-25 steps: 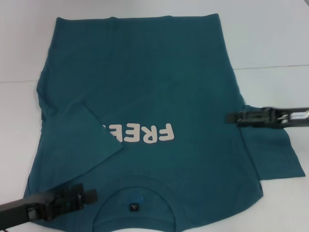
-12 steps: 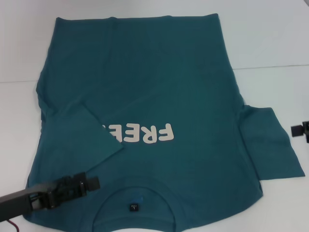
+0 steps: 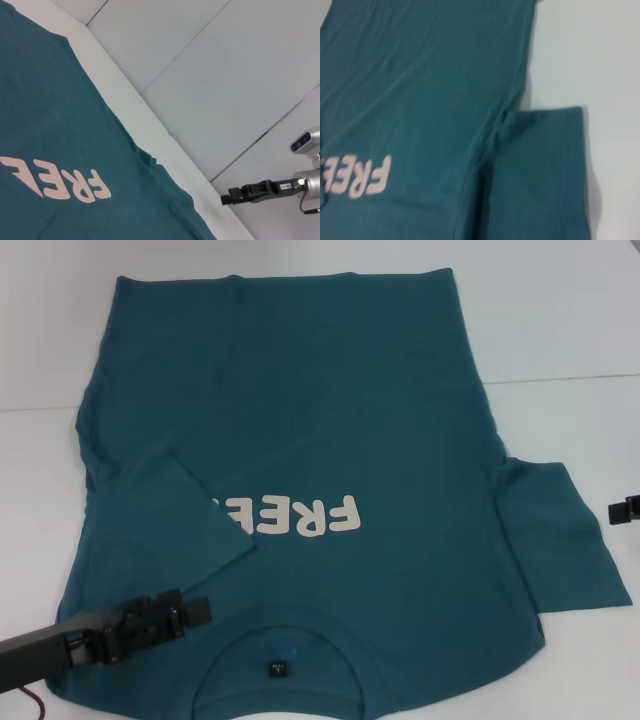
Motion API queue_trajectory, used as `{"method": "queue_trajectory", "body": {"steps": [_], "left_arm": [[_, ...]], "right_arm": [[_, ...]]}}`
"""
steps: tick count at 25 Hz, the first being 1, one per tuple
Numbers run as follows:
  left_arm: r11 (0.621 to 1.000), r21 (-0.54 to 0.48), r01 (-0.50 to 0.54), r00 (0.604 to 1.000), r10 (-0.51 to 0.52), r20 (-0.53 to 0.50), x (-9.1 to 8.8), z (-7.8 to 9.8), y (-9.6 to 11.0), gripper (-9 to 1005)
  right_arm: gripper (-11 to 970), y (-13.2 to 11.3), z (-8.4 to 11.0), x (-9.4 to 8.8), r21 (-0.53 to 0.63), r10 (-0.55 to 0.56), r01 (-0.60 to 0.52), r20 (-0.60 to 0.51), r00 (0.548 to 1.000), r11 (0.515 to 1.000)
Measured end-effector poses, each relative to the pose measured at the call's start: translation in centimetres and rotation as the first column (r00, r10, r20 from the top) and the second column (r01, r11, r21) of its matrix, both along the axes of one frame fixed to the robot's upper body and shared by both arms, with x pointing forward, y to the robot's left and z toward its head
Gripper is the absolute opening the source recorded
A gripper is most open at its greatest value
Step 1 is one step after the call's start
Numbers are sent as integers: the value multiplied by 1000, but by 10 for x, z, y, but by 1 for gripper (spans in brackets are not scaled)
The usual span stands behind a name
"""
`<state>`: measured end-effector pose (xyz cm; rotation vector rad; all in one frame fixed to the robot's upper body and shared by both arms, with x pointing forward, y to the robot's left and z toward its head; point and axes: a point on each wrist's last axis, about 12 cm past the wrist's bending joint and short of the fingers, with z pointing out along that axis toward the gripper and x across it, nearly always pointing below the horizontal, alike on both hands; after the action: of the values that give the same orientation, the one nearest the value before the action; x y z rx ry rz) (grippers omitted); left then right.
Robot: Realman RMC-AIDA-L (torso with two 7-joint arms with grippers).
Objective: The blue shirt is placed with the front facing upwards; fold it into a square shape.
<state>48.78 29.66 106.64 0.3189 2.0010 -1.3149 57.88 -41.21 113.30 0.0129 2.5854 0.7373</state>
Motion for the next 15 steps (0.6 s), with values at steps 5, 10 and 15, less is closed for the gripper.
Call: {"method": "queue_trajectory", "body": {"steps": [5, 10, 15], "left_arm": [[1000, -6, -12, 1000, 12, 4, 1, 0, 0, 876], [999, -15, -33, 999, 33, 8, 1, 1, 2, 876], [999, -18, -39, 999, 39, 12, 1, 1, 2, 877]], "right_arm": [[833, 6, -7, 6, -22, -33, 33, 30, 999, 999], [833, 10, -15, 12, -21, -103, 104, 39, 994, 994], [833, 17, -24, 16, -15, -162, 162, 31, 986, 987]]}}
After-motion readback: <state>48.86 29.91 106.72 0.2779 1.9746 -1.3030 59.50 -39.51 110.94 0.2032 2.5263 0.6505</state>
